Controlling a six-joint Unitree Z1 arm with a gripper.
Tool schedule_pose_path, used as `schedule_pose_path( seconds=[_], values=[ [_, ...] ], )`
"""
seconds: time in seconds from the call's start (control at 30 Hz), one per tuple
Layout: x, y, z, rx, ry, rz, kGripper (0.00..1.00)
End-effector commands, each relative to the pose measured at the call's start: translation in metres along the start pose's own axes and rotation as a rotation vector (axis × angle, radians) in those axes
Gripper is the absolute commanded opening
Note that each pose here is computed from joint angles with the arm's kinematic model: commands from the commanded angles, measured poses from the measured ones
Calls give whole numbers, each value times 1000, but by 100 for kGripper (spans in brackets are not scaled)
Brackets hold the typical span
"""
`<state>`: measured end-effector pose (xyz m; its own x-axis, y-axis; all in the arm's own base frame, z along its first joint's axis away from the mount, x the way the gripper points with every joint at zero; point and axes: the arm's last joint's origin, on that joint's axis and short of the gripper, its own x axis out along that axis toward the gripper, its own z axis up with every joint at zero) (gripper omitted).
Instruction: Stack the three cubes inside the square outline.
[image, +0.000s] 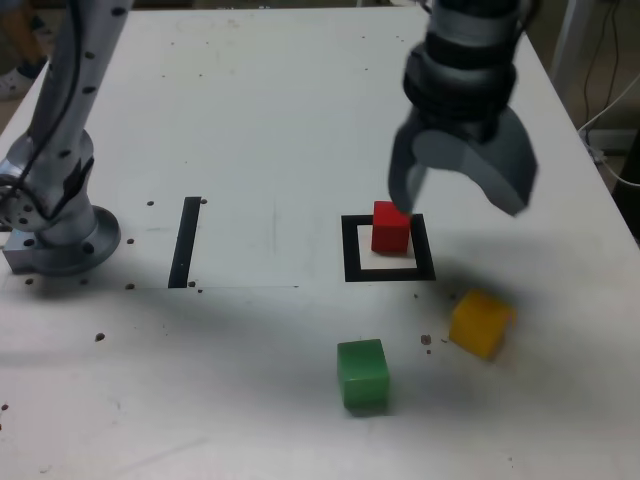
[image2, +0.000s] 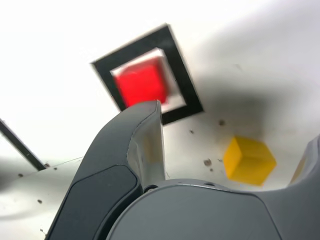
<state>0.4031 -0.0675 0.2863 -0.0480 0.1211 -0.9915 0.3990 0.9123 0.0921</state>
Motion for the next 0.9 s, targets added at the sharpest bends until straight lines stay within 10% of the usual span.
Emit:
schedule_pose_path(
  seconds=[0.0,0.63,0.87],
  values=[
    [0,-7,6,33,-1,-3,100],
    [39,-62,52,203,38,-59,94],
    [49,-64,64,208,36,-69,54]
  ],
)
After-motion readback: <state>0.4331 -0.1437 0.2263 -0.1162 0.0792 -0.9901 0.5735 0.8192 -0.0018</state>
